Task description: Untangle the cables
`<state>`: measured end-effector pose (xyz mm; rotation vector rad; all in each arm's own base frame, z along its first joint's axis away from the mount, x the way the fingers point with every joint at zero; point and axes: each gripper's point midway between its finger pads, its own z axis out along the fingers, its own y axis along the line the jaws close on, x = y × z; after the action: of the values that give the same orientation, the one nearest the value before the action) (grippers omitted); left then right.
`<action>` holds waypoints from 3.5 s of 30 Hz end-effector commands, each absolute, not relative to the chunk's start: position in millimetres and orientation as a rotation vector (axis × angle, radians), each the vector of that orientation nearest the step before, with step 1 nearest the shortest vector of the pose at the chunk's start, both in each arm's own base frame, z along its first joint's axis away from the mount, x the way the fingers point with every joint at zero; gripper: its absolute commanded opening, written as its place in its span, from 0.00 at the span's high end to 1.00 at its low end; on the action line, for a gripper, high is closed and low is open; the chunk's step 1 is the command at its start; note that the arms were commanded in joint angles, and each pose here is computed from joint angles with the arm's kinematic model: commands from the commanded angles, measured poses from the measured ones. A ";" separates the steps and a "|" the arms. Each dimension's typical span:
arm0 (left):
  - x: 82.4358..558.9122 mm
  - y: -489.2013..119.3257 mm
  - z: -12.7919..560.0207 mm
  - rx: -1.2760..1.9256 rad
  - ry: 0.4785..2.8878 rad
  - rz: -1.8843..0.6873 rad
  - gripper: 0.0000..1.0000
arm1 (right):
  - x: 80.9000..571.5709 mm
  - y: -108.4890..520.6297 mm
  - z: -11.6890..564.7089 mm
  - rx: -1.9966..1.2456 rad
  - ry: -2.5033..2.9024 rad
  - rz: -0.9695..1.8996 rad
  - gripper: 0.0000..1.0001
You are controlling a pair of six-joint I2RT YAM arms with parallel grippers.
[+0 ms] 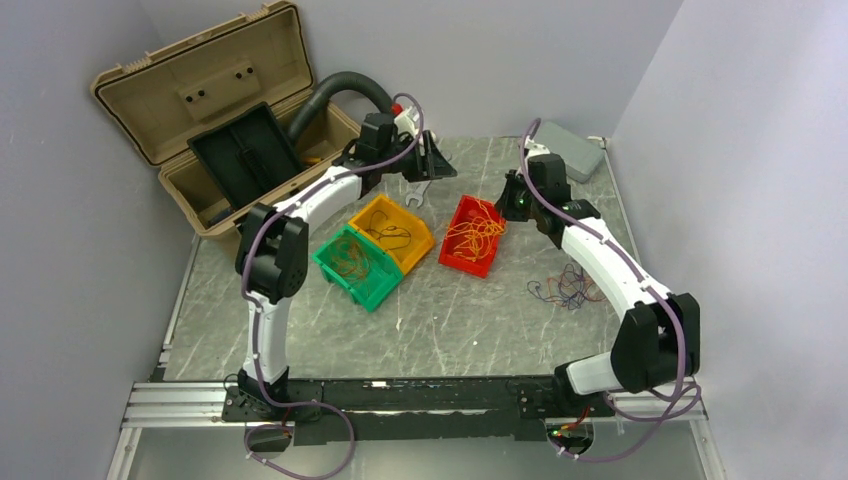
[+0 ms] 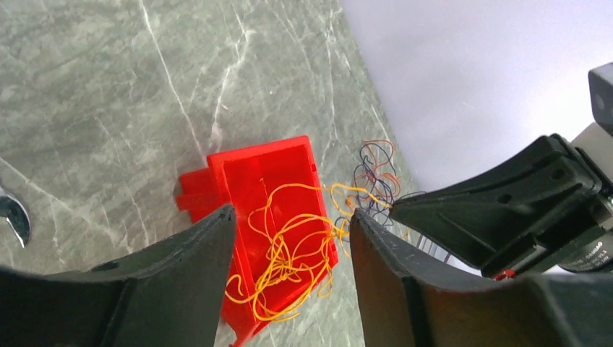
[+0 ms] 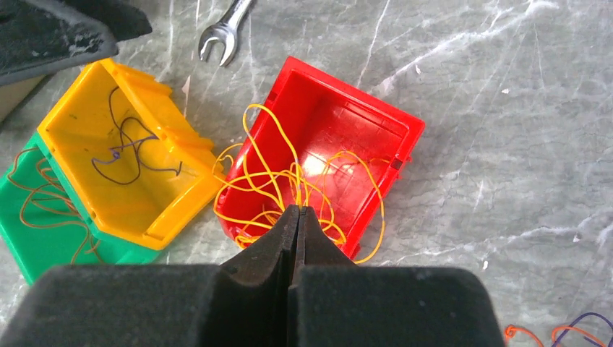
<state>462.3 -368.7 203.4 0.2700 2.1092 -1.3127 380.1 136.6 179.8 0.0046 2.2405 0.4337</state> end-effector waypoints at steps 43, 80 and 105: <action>422.9 -365.1 140.1 0.298 2.329 -1.093 0.98 | 427.4 167.0 95.6 0.135 2.385 0.463 1.00; 420.6 -377.4 111.0 0.229 2.360 -1.321 0.63 | 428.5 169.9 81.8 0.124 2.419 0.468 1.00; 416.1 -387.3 180.0 0.578 2.062 -0.829 1.00 | 429.8 170.7 84.7 0.121 2.424 0.469 1.00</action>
<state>411.8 -383.3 126.3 0.4571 2.2491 -0.9375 415.2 165.7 66.2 0.1285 2.4763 0.4537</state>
